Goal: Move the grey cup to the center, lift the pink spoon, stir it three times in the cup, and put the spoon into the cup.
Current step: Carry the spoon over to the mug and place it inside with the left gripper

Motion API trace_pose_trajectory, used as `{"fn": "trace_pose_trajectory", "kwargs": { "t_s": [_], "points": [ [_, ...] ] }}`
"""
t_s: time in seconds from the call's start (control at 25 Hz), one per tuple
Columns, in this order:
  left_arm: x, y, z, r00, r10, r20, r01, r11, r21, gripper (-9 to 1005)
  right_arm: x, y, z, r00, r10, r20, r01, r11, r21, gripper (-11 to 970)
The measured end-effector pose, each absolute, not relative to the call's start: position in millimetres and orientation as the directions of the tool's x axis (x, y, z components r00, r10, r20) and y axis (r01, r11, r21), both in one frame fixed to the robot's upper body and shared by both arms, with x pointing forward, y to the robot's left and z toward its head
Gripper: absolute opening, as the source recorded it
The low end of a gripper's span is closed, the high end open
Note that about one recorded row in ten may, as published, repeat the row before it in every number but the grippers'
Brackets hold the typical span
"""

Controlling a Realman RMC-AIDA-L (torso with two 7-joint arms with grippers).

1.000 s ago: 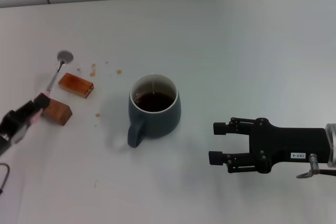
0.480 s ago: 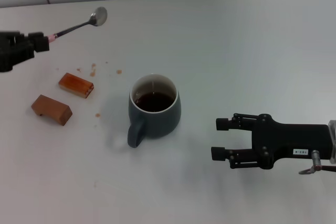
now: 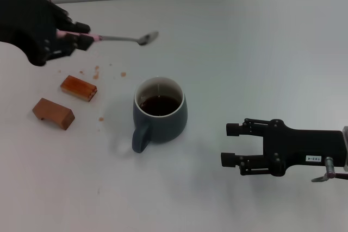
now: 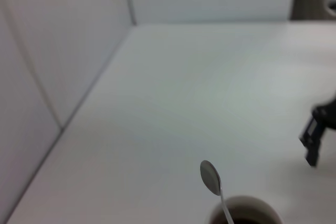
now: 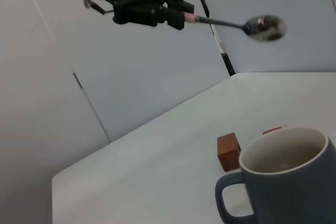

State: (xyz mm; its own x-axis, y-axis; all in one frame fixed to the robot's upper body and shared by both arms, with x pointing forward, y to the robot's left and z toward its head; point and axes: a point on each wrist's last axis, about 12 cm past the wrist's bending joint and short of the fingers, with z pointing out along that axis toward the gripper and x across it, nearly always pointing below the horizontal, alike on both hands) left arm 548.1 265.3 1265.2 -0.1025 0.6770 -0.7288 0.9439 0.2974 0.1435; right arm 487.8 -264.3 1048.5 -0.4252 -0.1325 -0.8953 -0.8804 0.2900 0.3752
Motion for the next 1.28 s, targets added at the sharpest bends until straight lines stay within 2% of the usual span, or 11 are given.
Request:
{"fn": "trace_pose_trajectory", "kwargs": {
  "t_s": [0.24,0.44,0.68,0.8,0.96,1.28],
  "points": [
    [547.4,222.5,1270.5,0.02,0.782,-0.622,0.968,0.142,0.209,133,487.5,-264.4,1048.3,-0.428,-0.132,-0.894,-0.879,0.291,0.378,819],
    [548.5,208.9,1269.9,0.057,0.838,-0.543,0.967,0.088,0.238,134,486.8,-265.1,1047.9,-0.43,-0.131,-0.893,-0.877,0.293,0.38,819],
    [548.5,200.5,1266.3,0.078,0.873,-0.482,0.968,0.048,0.245,134,485.8,-265.7,1047.3,-0.433,-0.132,-0.892,-0.876,0.293,0.382,818],
    [548.5,200.5,1266.3,0.078,0.873,-0.482,0.968,0.048,0.245,134,485.0,-266.2,1046.8,-0.435,-0.133,-0.891,-0.875,0.295,0.383,818],
    [548.5,192.4,1259.3,0.098,0.914,-0.394,0.967,0.007,0.256,134,484.8,-266.5,1046.8,-0.434,-0.135,-0.891,-0.876,0.295,0.382,818],
    [551.3,178.4,1256.3,0.136,0.939,-0.316,0.958,-0.043,0.285,134,485.5,-265.7,1047.2,-0.432,-0.138,-0.891,-0.878,0.291,0.38,818]
  ]
}}
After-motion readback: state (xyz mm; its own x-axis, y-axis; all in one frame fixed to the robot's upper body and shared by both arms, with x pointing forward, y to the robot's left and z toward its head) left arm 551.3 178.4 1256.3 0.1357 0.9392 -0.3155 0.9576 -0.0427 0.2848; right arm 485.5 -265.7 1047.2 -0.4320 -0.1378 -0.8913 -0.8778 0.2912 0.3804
